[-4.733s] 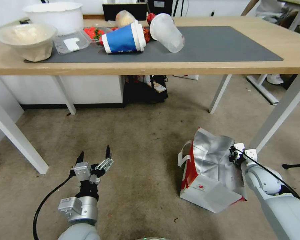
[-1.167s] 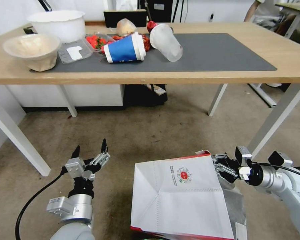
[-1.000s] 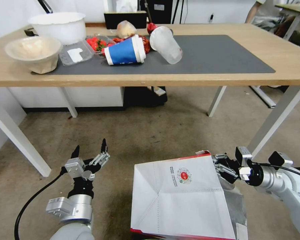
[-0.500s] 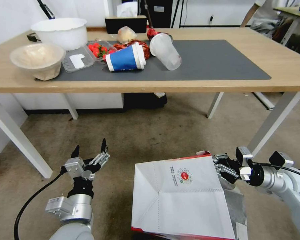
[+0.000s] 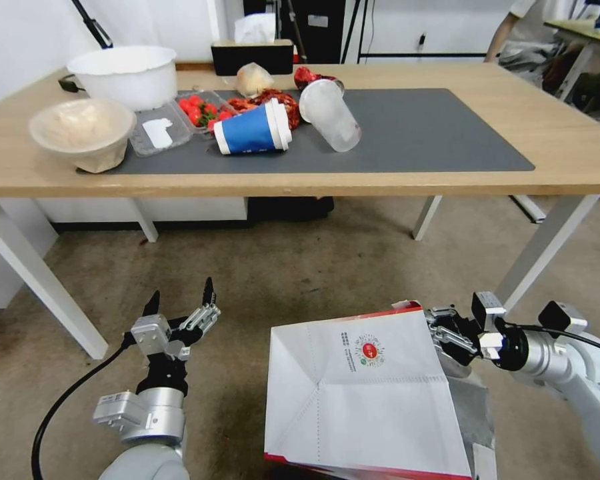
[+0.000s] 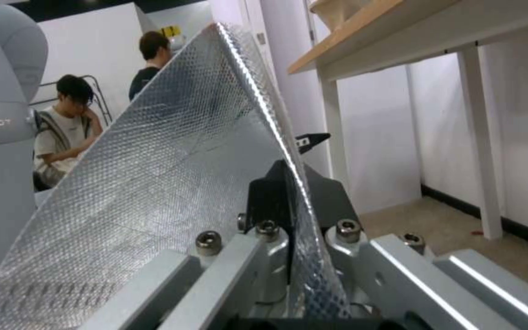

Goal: Pick up the food delivery bag from the floor and place it on the table.

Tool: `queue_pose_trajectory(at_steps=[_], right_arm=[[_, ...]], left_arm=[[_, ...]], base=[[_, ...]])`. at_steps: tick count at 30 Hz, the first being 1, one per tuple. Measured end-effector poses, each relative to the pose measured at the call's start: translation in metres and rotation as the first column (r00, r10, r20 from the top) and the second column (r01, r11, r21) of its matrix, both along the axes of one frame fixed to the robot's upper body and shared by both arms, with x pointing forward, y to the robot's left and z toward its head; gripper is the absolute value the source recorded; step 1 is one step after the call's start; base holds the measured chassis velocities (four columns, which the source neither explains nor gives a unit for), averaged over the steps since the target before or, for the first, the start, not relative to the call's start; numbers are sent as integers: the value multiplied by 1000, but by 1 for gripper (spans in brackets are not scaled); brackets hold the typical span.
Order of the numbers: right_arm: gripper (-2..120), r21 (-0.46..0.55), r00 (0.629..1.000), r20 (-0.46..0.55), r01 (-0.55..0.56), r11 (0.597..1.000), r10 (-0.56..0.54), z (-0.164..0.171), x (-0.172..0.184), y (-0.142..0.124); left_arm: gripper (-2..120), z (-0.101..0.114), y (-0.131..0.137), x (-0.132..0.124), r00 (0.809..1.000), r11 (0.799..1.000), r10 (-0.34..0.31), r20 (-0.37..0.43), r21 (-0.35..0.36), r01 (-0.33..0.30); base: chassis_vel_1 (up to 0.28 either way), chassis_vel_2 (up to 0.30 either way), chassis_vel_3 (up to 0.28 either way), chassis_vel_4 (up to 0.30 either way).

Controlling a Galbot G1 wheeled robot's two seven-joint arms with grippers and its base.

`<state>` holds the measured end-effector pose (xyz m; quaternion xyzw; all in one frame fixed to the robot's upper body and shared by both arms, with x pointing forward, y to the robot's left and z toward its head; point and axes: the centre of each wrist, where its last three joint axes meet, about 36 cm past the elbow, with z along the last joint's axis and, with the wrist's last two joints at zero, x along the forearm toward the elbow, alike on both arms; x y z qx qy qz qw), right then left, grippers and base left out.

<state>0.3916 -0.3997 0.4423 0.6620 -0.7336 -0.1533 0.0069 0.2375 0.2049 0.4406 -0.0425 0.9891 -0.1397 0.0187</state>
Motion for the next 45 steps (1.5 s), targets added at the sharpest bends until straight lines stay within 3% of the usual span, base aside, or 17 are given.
queue_pose_trajectory(at_steps=[45], right_arm=[[0, -6, 1000, 7, -12, 1000, 12, 5, -3, -1]], left_arm=[[100, 1, -1, -2, 1000, 1000, 5, 1, 2, -5]], base=[[0, 0, 0, 0]])
